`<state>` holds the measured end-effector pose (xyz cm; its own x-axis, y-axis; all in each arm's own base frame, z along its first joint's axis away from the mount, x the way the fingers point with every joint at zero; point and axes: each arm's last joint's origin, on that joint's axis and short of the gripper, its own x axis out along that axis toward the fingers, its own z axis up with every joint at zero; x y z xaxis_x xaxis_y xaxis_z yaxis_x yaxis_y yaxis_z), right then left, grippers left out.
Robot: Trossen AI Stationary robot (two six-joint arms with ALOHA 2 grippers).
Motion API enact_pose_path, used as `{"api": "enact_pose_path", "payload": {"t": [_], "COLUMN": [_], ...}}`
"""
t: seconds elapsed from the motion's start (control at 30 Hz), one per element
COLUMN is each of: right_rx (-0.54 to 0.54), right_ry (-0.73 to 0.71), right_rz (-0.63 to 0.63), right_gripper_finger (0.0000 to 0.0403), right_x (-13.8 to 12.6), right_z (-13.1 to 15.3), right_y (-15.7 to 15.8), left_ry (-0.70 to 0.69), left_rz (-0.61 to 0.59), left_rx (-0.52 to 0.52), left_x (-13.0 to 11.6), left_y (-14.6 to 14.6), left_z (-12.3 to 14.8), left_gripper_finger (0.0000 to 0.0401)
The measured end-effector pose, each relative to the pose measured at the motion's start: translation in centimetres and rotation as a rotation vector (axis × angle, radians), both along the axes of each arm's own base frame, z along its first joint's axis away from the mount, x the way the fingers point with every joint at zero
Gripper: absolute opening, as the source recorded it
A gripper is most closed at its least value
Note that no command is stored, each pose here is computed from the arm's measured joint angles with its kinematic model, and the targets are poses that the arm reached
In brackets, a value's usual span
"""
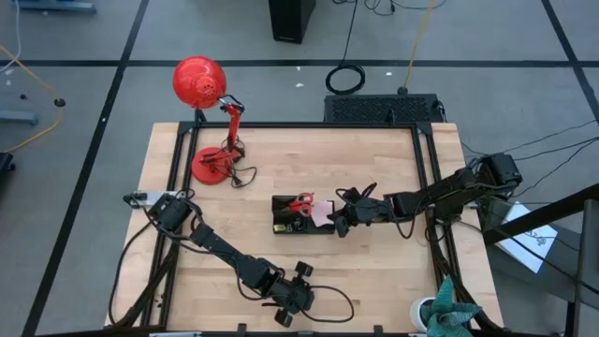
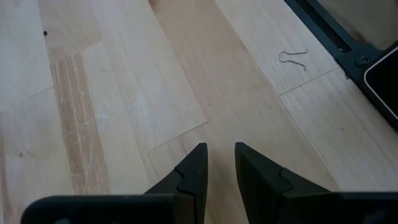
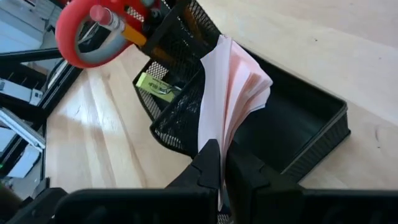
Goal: Pick and place office supplies into organizer
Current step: Put the sticky note into the desk organizer
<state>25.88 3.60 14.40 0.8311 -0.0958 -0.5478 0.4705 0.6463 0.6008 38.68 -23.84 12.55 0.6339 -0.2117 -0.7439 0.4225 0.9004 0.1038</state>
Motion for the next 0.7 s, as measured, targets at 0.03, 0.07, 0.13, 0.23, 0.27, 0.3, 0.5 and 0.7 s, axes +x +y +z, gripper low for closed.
{"api": "enact_pose_path", "payload": {"t": [0.03,0.07,0.13,0.23,0.27,0.3,0.5,0.7], "right_rx": [0.003,0.006,0.015,0.044,0.046,0.045,0.051,0.044], "right_ry": [-0.005,-0.015,-0.043,-0.056,-0.054,-0.045,0.001,0.037], "right_rz": [-0.001,-0.002,-0.001,0.007,0.009,0.009,-0.002,-0.018], "right_gripper_finger": [0.0004,0.0004,0.0004,0.0004,0.0004,0.0004,0.0004,0.0004], "right_x": [0.02,0.08,0.22,0.29,0.28,0.24,-0.02,-0.16], "right_z": [0.04,0.12,0.34,0.45,0.44,0.37,-0.02,-0.32], "right_y": [0.0,0.01,0.05,0.12,0.13,0.12,0.08,-0.35], "left_ry": [-0.001,-0.002,-0.002,-0.003,-0.003,-0.003,-0.003,-0.003], "left_rz": [0.0,0.0,0.001,0.004,0.005,0.006,0.004,0.004], "left_rx": [0.0,-0.001,-0.001,-0.001,-0.001,-0.001,0.001,0.0], "left_x": [0.0,0.03,0.06,0.13,0.14,0.16,0.15,0.15], "left_y": [0.0,0.0,0.06,0.17,0.18,0.23,0.21,0.21], "left_z": [0.0,0.02,0.02,0.02,0.02,0.02,0.02,0.02], "left_gripper_finger": [0.0088,0.0088,0.0088,0.0088,0.0088,0.0088,0.0088,0.0088]}}
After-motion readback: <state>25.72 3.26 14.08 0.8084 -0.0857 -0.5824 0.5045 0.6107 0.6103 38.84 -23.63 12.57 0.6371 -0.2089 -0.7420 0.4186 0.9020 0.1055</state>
